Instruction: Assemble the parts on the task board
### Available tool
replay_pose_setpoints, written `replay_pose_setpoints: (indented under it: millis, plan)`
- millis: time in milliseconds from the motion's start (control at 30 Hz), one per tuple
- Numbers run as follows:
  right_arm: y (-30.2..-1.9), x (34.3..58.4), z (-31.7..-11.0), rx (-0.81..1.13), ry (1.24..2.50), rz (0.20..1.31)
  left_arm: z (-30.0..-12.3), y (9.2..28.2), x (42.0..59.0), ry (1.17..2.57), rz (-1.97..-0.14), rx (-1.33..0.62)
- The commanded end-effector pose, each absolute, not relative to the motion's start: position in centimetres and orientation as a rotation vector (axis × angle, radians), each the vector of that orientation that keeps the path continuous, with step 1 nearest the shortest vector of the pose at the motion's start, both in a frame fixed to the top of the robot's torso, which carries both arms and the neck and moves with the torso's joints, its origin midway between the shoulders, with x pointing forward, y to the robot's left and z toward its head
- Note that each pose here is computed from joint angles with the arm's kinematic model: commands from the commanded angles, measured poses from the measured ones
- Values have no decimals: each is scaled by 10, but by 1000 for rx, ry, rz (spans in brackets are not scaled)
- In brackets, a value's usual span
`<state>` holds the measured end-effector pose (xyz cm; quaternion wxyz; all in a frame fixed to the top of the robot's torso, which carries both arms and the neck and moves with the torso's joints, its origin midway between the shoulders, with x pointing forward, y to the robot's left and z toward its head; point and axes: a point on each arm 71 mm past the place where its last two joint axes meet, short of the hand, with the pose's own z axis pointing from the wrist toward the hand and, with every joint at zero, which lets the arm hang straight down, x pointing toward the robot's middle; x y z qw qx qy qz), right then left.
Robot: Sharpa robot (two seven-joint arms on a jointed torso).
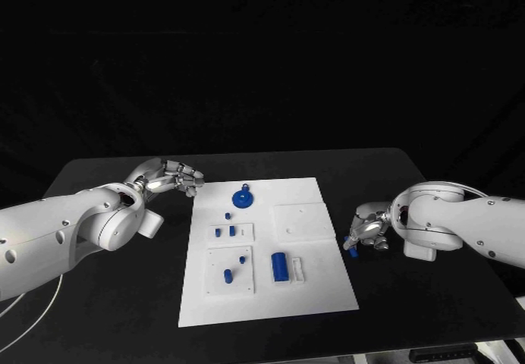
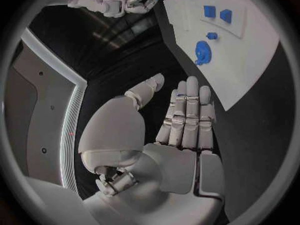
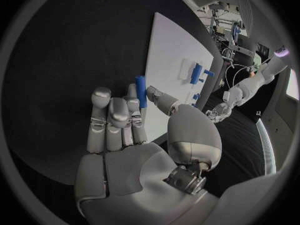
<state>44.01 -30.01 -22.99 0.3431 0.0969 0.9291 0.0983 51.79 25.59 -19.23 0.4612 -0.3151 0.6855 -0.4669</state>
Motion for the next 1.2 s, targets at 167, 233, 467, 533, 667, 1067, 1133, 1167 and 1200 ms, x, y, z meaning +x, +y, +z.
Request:
replay_pose_setpoints:
  millis: [167, 233, 467, 533, 667, 1067, 1133, 1167, 1200]
  plan:
    - [-272, 431, -224, 291, 2428, 372, -192, 254, 518, 1697, -1168, -772]
    - [-262, 431, -224, 308, 2433, 411, -192, 253, 517, 1698, -1172, -770]
    - [-236, 427, -233, 361, 2428, 484, -192, 253, 518, 1699, -1170, -771]
    - [-229, 424, -236, 357, 2442, 502, -192, 253, 517, 1700, -1171, -771]
    - [-218, 419, -245, 346, 2464, 523, -192, 253, 517, 1702, -1170, -771]
    - [-205, 415, -257, 332, 2486, 552, -192, 254, 517, 1700, -1169, -772]
    - [-203, 415, -258, 329, 2484, 558, -192, 254, 517, 1700, -1170, -771]
    - [-201, 415, -258, 327, 2483, 562, -192, 253, 517, 1701, -1171, -771]
    - [-200, 415, -258, 326, 2484, 564, -192, 253, 517, 1701, -1171, -771]
